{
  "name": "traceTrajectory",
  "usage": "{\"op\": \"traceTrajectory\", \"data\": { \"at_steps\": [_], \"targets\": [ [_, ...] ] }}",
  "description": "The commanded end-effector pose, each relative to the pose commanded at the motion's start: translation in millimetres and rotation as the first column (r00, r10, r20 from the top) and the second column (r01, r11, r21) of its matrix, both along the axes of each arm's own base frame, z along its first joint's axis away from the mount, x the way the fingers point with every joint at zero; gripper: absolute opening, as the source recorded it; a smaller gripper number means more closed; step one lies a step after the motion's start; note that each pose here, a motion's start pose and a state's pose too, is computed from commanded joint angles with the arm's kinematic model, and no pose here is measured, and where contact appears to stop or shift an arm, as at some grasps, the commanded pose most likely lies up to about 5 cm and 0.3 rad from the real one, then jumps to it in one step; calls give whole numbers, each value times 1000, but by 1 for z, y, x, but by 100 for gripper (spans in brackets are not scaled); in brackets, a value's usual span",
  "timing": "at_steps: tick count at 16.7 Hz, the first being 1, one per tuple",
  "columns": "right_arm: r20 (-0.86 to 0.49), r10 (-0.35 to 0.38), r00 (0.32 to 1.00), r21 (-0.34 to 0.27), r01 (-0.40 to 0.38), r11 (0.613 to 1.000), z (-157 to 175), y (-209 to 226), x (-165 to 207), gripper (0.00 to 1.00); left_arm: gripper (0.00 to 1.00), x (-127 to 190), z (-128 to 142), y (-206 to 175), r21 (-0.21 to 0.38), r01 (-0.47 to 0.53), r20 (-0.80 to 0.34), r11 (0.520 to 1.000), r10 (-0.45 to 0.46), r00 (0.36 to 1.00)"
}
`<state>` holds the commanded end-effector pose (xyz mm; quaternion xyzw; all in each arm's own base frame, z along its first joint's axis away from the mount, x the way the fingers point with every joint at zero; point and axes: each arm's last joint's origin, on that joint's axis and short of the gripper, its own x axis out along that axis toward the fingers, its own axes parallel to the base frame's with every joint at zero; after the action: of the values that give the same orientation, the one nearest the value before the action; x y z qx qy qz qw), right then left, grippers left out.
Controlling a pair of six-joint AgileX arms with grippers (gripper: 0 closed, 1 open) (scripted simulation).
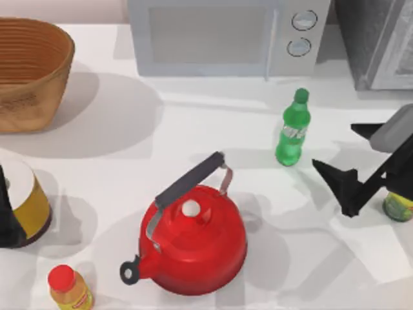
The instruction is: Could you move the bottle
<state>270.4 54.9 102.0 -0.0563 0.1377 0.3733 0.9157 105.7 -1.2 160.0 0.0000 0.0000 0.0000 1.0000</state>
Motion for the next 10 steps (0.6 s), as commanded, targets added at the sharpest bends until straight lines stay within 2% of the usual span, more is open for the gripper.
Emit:
{"op": "traceTrajectory", "data": {
  "at_steps": [6, 10],
  "targets": [
    [-5, -5, 1000, 0, 5, 1000, -1, -1, -1, 100, 100, 0, 0, 0, 0, 0, 0, 1000, 0, 1000],
    [4, 2, 1000, 7, -2, 1000, 5, 15, 13, 100, 100, 0, 0, 0, 0, 0, 0, 1000, 0, 1000]
  ]
}}
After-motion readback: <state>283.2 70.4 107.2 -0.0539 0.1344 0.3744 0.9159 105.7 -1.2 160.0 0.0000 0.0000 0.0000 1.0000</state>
